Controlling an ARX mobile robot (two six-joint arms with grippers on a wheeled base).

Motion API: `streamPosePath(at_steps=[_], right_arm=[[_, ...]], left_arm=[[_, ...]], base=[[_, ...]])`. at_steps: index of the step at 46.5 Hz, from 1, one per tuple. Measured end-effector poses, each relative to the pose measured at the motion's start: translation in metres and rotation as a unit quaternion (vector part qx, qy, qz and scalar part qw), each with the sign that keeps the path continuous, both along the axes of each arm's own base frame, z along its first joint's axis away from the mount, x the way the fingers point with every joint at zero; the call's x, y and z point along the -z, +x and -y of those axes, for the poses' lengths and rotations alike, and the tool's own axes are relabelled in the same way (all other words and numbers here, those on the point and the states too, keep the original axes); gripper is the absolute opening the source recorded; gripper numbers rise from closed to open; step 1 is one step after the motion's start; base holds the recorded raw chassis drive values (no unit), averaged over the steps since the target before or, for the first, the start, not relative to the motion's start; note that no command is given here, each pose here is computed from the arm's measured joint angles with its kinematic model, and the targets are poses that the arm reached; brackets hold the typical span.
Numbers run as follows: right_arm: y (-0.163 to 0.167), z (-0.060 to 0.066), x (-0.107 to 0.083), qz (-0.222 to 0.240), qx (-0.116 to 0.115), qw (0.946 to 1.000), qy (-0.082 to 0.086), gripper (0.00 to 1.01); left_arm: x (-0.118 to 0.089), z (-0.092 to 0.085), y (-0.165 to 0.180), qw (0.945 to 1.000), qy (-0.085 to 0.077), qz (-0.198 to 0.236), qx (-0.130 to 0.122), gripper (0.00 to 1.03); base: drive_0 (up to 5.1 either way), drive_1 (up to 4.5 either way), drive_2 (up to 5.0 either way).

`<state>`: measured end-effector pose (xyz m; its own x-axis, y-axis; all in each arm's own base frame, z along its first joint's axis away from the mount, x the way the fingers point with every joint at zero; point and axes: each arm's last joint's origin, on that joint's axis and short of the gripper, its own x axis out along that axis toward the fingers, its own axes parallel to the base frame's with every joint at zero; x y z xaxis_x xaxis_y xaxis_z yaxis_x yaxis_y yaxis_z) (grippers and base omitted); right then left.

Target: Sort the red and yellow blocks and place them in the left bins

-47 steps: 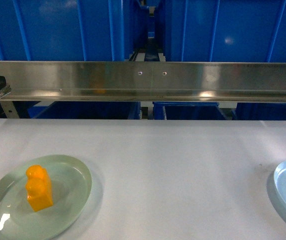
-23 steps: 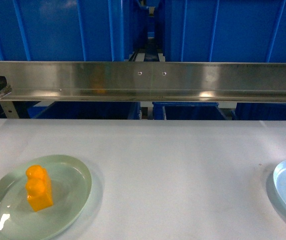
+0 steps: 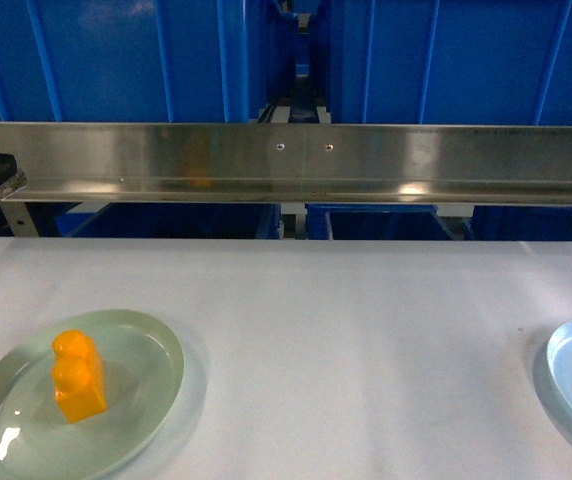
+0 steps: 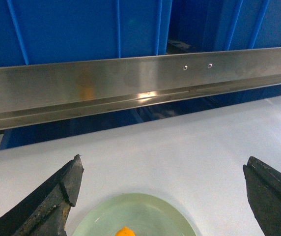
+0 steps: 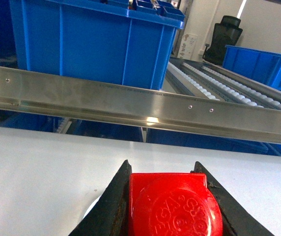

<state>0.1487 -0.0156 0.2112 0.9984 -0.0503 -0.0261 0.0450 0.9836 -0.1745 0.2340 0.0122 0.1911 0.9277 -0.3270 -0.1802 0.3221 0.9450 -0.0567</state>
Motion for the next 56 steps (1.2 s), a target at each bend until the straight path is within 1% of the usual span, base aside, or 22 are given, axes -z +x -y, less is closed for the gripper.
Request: streamPosePath(at_steps=[6, 8, 11, 16, 19, 21, 24, 28, 37, 42, 49, 53, 56], right_arm=[[0.0, 0.0, 0.0, -0.001, 0.0, 1.0, 0.0, 0.28], [0.0, 0.0, 0.0, -0.001, 0.0, 1.0, 0.0, 0.28], [0.0, 0.0, 0.0, -0.001, 0.0, 1.0, 0.0, 0.28], [0.0, 0.0, 0.0, -0.001, 0.0, 1.0, 0.0, 0.28], [0.0, 0.0, 0.0, 0.0, 0.0, 1.0, 0.0, 0.28], [0.0, 0.0, 0.0, -0.001, 0.0, 1.0, 0.0, 0.28], [0.0, 0.0, 0.0, -0.001, 0.0, 1.0, 0.0, 0.28], [0.0, 0.0, 0.0, -0.001, 0.0, 1.0, 0.0, 0.28], [0.0, 0.0, 0.0, -0.001, 0.0, 1.0, 0.0, 0.28], [0.0, 0.0, 0.0, -0.001, 0.0, 1.0, 0.0, 0.28], [0.0, 0.0, 0.0, -0.001, 0.0, 1.0, 0.0, 0.28], [0.0, 0.0, 0.0, -0.001, 0.0, 1.0, 0.0, 0.28], [0.0, 0.0, 0.0, -0.001, 0.0, 1.0, 0.0, 0.28]], left_arm=[[0.006, 0.003, 0.002, 0.9997, 0.004, -0.022, -0.004, 0.98], [0.009, 0.003, 0.004, 0.9994, 0.005, -0.034, -0.011, 0.98], [0.011, 0.004, 0.008, 0.999, 0.007, -0.041, -0.018, 0.98], [0.014, 0.007, 0.017, 0.998, 0.01, -0.058, -0.022, 0.98], [0.019, 0.011, 0.026, 0.997, 0.02, -0.069, -0.03, 0.98], [0.023, 0.014, 0.031, 0.9956, 0.023, -0.086, -0.028, 0.98], [0.027, 0.017, 0.034, 0.9949, 0.031, -0.092, -0.029, 0.98], [0.033, 0.023, 0.041, 0.9922, 0.039, -0.113, -0.036, 0.98], [0.044, 0.032, 0.051, 0.9897, 0.057, -0.12, -0.053, 0.98], [0.054, 0.037, 0.055, 0.9872, 0.064, -0.135, -0.056, 0.98], [0.072, 0.042, 0.057, 0.9796, 0.081, -0.167, -0.077, 0.98], [0.074, 0.047, 0.057, 0.9785, 0.087, -0.169, -0.08, 0.98], [0.074, 0.049, 0.056, 0.9778, 0.088, -0.17, -0.084, 0.98]], base=[[0.0, 0.0, 0.0], [0.0, 0.0, 0.0], [0.0, 0.0, 0.0], [0.0, 0.0, 0.0], [0.0, 0.0, 0.0], [0.0, 0.0, 0.0], [0.0, 0.0, 0.0], [0.0, 0.0, 0.0], [0.0, 0.0, 0.0], [0.0, 0.0, 0.0], [0.0, 0.0, 0.0], [0.0, 0.0, 0.0], [0.0, 0.0, 0.0]])
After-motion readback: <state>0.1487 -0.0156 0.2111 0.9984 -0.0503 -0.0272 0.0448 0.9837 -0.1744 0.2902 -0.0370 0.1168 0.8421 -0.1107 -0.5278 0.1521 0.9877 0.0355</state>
